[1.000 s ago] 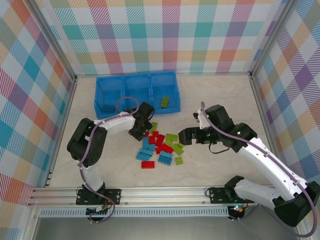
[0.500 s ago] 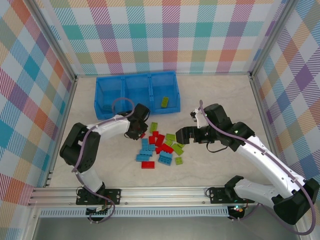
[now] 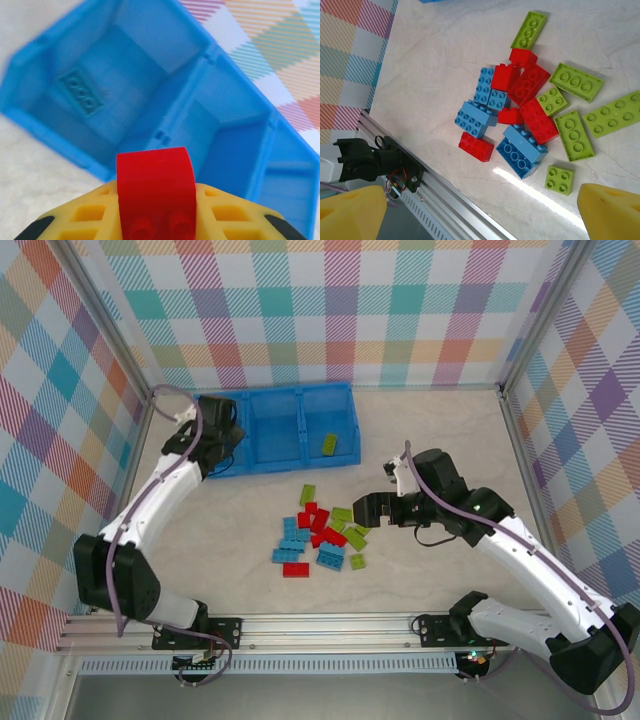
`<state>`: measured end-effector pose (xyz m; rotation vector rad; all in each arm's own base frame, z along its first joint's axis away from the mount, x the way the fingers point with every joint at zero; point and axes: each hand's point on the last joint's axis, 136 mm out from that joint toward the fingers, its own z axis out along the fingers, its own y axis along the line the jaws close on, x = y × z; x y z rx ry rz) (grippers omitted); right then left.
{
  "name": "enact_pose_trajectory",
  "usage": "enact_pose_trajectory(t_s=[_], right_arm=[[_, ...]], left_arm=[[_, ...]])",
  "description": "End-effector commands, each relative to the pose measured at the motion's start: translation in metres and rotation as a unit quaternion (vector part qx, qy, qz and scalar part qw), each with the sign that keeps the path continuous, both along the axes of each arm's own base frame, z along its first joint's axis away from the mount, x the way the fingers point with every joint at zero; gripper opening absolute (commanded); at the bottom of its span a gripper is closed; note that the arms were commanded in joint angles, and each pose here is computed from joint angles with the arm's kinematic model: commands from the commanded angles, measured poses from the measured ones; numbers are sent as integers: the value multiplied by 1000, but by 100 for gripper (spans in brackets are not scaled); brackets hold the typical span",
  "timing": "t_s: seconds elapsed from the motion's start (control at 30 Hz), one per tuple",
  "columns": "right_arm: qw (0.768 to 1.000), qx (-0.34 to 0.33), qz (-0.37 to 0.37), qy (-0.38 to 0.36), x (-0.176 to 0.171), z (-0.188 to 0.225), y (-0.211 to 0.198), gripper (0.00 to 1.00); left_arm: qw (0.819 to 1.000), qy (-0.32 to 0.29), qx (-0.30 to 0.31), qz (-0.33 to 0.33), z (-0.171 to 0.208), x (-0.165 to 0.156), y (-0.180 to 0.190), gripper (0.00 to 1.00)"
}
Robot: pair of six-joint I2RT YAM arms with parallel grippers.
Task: Sort the legos into containers by color
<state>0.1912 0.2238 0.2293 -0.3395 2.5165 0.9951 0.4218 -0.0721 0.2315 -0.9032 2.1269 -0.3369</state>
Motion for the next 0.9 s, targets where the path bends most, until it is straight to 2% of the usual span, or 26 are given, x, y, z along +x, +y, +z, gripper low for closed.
enact_pose_trajectory(t_s=[0.0,0.17,0.3,0.5,0.7,0.8,0.87], right_arm=[[1000,13,-2,0,0,2,4,98],[1000,13,-3,3,-2,2,3,98],[1000,3,-11,7,-5,-3,-2,98],[1000,2,-19,12,-6,-5,-5,98],[1000,-3,-25,12,-6,-8,-8,98],[1000,-8,-28,10,-4,-12,-9,98],[999,-13,-33,8,-1,-16,-9,98]], left_arm=[[992,-17,16,-125,0,44,-48,25],[988,14,46,-149,-31,86,-68,25],[981,59,49,-178,-64,105,-88,27],[976,80,58,-193,-86,107,-109,49],[978,41,53,-197,-49,95,-106,53],[976,17,54,-212,-15,69,-108,53],[970,-1,84,-227,6,39,-114,53]])
